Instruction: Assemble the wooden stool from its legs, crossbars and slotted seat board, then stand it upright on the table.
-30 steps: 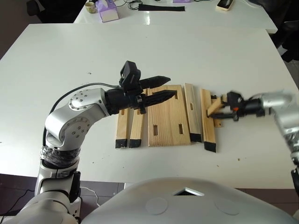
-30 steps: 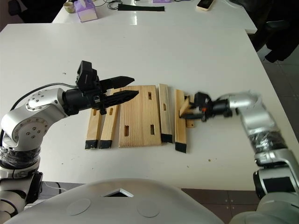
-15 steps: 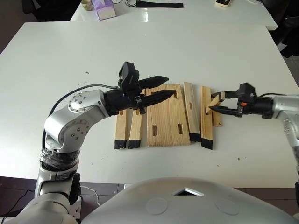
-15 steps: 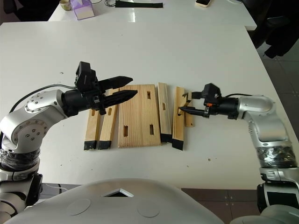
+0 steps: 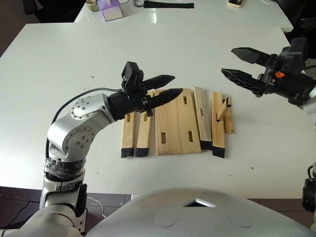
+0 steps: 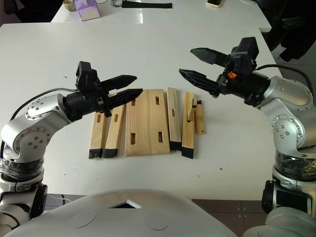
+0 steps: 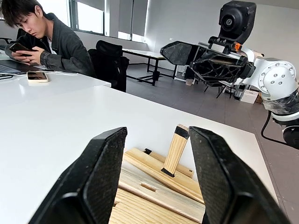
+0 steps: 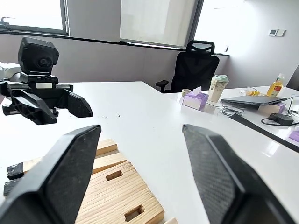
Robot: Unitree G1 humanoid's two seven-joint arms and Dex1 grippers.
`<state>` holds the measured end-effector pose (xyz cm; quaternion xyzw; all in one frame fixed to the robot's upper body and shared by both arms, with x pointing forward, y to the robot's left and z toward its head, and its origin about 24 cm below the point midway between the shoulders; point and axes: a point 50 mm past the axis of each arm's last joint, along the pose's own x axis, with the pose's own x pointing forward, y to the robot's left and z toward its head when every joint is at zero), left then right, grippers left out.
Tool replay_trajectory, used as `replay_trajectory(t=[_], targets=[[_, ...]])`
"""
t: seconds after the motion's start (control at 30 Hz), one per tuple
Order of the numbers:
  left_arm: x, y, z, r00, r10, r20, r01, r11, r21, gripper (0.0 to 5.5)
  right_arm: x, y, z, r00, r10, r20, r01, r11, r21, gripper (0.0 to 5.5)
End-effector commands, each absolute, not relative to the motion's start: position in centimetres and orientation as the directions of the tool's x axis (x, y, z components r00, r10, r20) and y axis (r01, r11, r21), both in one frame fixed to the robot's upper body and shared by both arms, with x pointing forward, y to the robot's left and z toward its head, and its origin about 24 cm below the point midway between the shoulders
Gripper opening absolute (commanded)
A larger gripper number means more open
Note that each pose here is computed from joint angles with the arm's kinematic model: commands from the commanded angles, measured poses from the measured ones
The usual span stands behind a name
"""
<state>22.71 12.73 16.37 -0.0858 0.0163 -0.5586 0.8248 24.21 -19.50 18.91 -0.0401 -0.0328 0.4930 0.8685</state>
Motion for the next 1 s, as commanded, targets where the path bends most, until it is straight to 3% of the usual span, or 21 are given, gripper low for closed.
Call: replay_trajectory(t=[0.03,0.3,0.47,0.53,0.63,0.83,0.9,1.0], targets=[[23.1,12.5,16.4,0.371,-0.927,0.056,0.921,0.360,-0.146,2.45,24.6,-18.2,19.4,0.499,0.864,0.071,-0.855,0.504,-0.119,3.19],[23.4,12.6,16.2,0.370,-0.928,0.046,0.921,0.360,-0.147,2.45,24.6,-17.1,19.2,0.489,0.867,0.099,-0.862,0.497,-0.101,3.19],[23.6,12.7,16.2,0.363,-0.931,0.039,0.924,0.354,-0.146,2.45,23.7,-18.1,12.1,0.515,0.853,-0.091,-0.854,0.519,0.035,3.19],[23.6,12.7,16.2,0.360,-0.932,0.039,0.925,0.351,-0.146,2.45,23.4,-18.4,10.9,0.516,0.849,-0.114,-0.851,0.524,0.046,3.19],[23.5,12.8,16.2,0.365,-0.930,0.039,0.923,0.356,-0.147,2.45,23.8,-18.1,12.9,0.525,0.851,-0.016,-0.851,0.525,0.026,3.19],[22.9,13.0,15.9,0.401,-0.914,0.051,0.907,0.390,-0.157,2.45,22.7,-17.9,20.8,0.485,0.846,0.223,-0.868,0.496,0.006,3.19],[22.7,13.2,15.7,0.427,-0.903,0.053,0.896,0.414,-0.161,2.45,20.2,-17.7,21.0,0.395,0.900,0.185,-0.918,0.390,0.065,3.19],[22.2,13.8,15.3,0.469,-0.882,0.055,0.874,0.454,-0.170,2.45,16.0,-17.8,17.6,0.264,0.963,-0.048,-0.943,0.268,0.197,3.19]])
